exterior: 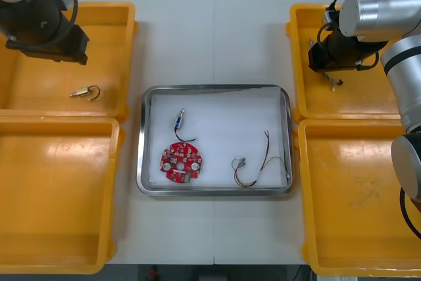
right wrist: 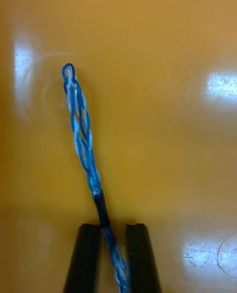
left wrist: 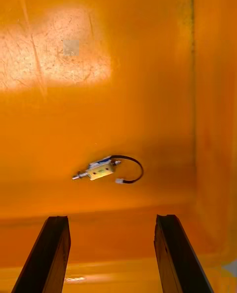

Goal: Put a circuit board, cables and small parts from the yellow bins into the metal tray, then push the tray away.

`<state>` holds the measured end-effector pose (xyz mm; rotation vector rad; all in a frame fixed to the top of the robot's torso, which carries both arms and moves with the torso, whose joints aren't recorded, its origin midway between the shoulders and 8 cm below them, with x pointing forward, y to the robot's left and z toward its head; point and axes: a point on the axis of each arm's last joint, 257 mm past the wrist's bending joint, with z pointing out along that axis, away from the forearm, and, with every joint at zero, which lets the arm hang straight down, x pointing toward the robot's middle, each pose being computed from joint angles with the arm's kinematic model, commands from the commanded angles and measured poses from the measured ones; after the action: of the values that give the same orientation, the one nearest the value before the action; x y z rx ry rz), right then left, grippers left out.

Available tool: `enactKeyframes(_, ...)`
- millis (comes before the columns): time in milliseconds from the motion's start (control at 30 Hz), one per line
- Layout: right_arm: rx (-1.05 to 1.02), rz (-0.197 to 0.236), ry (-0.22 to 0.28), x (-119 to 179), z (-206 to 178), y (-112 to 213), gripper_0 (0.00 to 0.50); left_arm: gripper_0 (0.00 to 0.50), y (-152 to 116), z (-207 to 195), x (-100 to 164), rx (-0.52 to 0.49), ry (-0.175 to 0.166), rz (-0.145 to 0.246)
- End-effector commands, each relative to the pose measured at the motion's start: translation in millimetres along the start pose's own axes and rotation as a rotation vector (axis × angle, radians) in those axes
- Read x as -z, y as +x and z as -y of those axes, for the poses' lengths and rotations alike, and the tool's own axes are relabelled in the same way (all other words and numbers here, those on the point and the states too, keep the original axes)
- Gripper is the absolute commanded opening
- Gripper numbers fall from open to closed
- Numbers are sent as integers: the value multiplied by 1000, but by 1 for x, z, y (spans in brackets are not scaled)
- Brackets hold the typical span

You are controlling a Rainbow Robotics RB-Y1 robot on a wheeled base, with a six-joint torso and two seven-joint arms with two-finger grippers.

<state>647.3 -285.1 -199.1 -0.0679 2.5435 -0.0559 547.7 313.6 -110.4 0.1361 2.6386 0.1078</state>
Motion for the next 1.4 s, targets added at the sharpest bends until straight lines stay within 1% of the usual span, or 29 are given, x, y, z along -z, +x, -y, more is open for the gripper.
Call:
enactKeyframes(33, 59, -6, -3, 2, -13, -3, 0, 500, -27, -31, 20, -44, -12, 66)
enactKeyframes(133, 69, -4, 18, 3, -5, -4, 0, 500, -26, -37, 9, -101, -1, 55)
enactKeyframes(200, 75, -6, 36, 8, 2, -6, 0, 500, -23, -36, 0, -144, 25, 44)
enactKeyframes(300, 84, -16, 59, 22, 8, -9, 0, 500, -19, -34, -14, -190, 49, 34)
enactKeyframes(433, 94, -45, 65, 43, 10, -8, 0, 500, -17, -32, -32, -273, 33, 33)
enactKeyframes(533, 99, -76, 56, 64, 7, -5, 0, 500, -17, -33, -47, -362, -2, 37)
enactKeyframes(600, 106, -86, 55, 76, 6, -5, 0, 500, -16, -33, -52, -391, -8, 36)
enactKeyframes(800, 101, -111, 36, 117, 3, -1, 0, 500, -8, -37, -63, -461, -9, 19)
enactKeyframes(967, 107, -128, 29, 143, 0, 5, 0, 500, -2, -39, -74, -482, -7, 28)
enactKeyframes(1033, 122, -81, 27, 154, -5, -6, 0, 500, -1, -39, -79, -486, -10, 35)
enactKeyframes(1067, 127, -69, 26, 157, -6, -8, 0, 500, -1, -39, -80, -490, -11, 36)
enactKeyframes(1133, 150, -29, 13, 167, -13, -16, 0, 500, 3, -39, -86, -499, -17, 32)
enactKeyframes(1167, 155, -20, 5, 169, -16, -18, 0, 500, 3, -38, -87, -499, -17, 31)
enactKeyframes(1233, 183, 12, -42, 177, -32, -23, 0, 500, 4, -40, -90, -496, -18, 31)
enactKeyframes(1267, 191, 21, -53, 180, -35, -24, 0, 500, 6, -40, -90, -494, -15, 27)
enactKeyframes(1333, 227, 62, -94, 192, -51, -30, 0, 500, 11, -41, -94, -494, -13, 18)
enactKeyframes(1367, 238, 70, -105, 194, -55, -30, 0, 500, 11, -41, -94, -492, -11, 19)
enactKeyframes(1400, 260, 81, -127, 198, -63, -29, 0, 500, 13, -42, -96, -492, -14, 16)
